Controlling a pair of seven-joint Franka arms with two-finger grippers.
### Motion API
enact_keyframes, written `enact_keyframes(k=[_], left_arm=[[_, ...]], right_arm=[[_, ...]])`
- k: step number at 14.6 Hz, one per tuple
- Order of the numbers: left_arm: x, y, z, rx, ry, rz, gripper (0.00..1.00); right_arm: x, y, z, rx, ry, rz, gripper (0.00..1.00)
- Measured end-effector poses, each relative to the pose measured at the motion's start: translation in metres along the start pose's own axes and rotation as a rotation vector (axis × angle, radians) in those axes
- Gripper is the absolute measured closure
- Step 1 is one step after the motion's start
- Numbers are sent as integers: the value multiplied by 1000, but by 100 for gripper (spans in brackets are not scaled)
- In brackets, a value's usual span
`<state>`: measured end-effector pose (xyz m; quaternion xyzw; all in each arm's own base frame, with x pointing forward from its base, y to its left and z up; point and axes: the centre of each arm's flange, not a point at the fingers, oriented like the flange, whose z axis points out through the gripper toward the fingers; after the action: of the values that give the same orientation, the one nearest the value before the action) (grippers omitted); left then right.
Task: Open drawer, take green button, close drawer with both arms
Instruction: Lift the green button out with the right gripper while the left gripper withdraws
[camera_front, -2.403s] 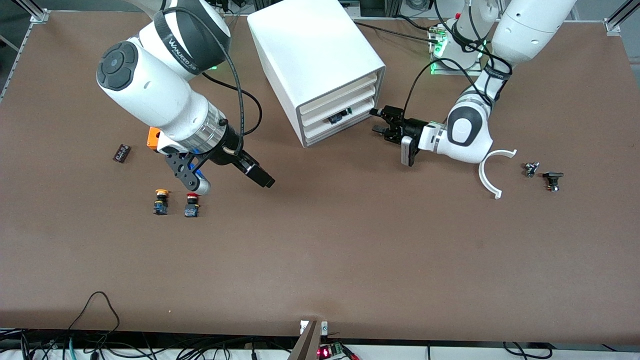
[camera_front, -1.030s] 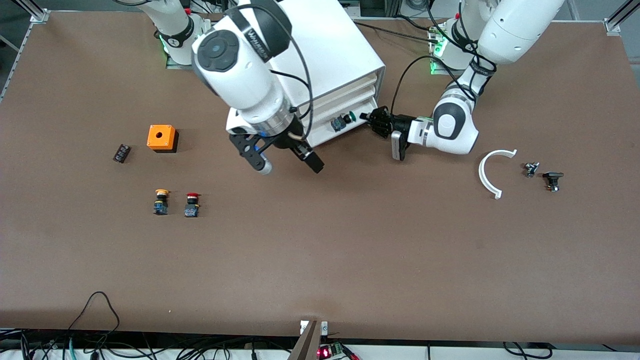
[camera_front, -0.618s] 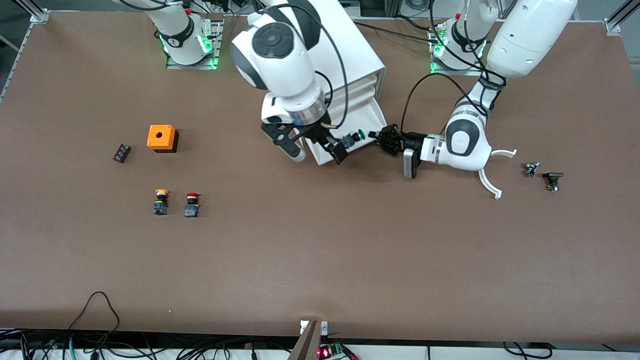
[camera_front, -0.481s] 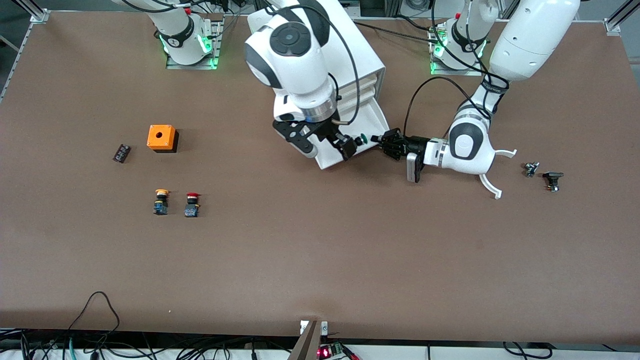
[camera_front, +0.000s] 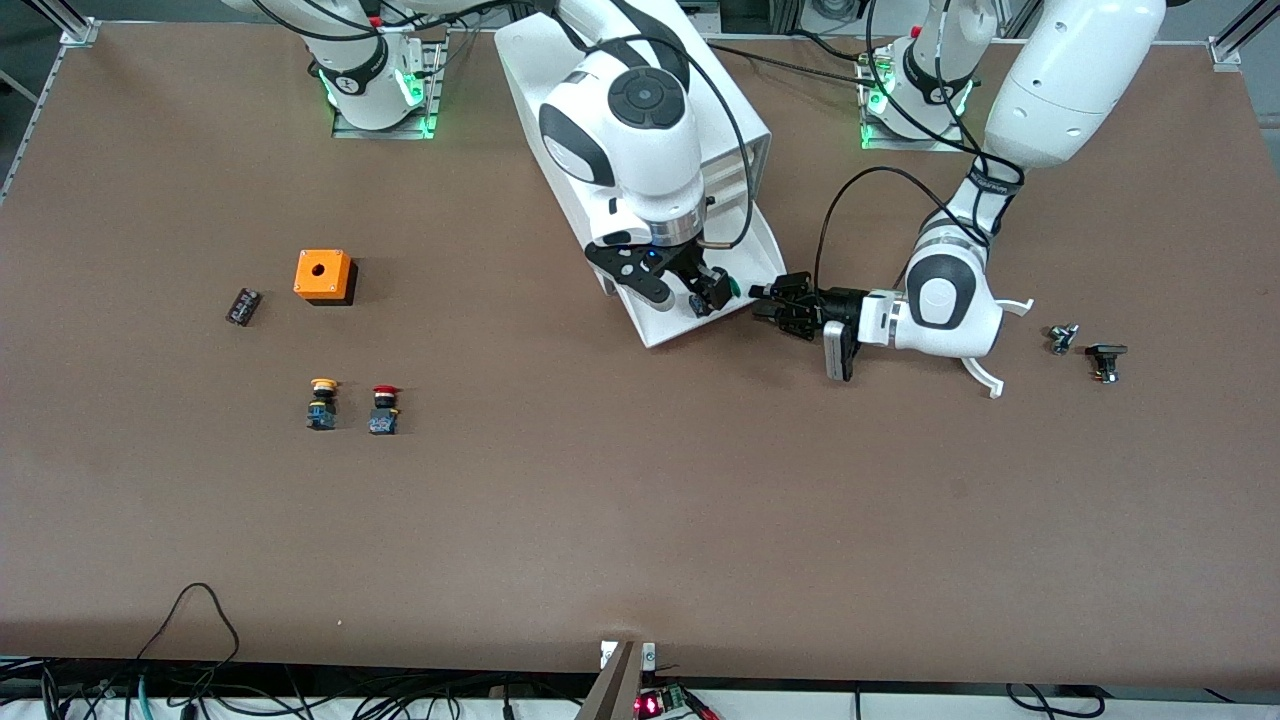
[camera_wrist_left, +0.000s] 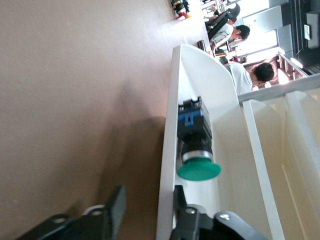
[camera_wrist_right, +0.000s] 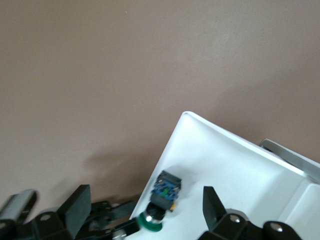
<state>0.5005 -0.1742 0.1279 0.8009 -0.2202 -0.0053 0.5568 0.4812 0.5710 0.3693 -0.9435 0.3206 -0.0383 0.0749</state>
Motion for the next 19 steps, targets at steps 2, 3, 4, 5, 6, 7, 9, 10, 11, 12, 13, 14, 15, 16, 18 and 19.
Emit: enact_keyframes(k=[2,3,4,5,6,7,9,10,11,12,13,14,15,16,18,19], left_arm=[[5,-1,-10,16,-7,-8,26],[7,0,-15,29,-33,-24,17],[10,4,-21,46,-66,-46,8],[14,11,-28,63,-103,-74,1],[18,19,-36,79,-141,-103,0],[23,30,-46,94,-179,-129,0],[35,54,-67,140,-270,-183,0],[43,67,-79,174,-320,-212,0],[53,82,-91,215,-374,-244,0],[63,97,-104,268,-430,-280,0],[73,112,-115,328,-478,-314,0],[84,126,-127,386,-516,-345,0],[94,142,-136,441,-547,-376,0],[104,156,-144,493,-567,-405,0],[118,180,-156,595,-593,-458,0],[123,190,-160,646,-602,-479,0]], right_arm=[[-15,1,23,-18,13,-32,1],[-21,1,31,-17,12,-34,1],[-26,1,39,-12,10,-23,1],[-30,0,46,-3,8,-7,1],[-31,-2,50,18,5,12,1],[-30,-4,54,37,3,27,1],[-25,-4,60,45,-4,73,1],[-23,-4,62,42,-15,103,1],[-23,-3,64,38,-28,129,1],[-22,-3,66,34,-41,150,1],[-21,-2,68,29,-51,167,1],[-21,-2,71,24,-58,179,1],[-21,-1,76,16,-63,185,1],[-22,1,83,6,-66,190,1],[-25,6,100,-19,-68,198,1],[-26,8,106,-29,-72,204,1]])
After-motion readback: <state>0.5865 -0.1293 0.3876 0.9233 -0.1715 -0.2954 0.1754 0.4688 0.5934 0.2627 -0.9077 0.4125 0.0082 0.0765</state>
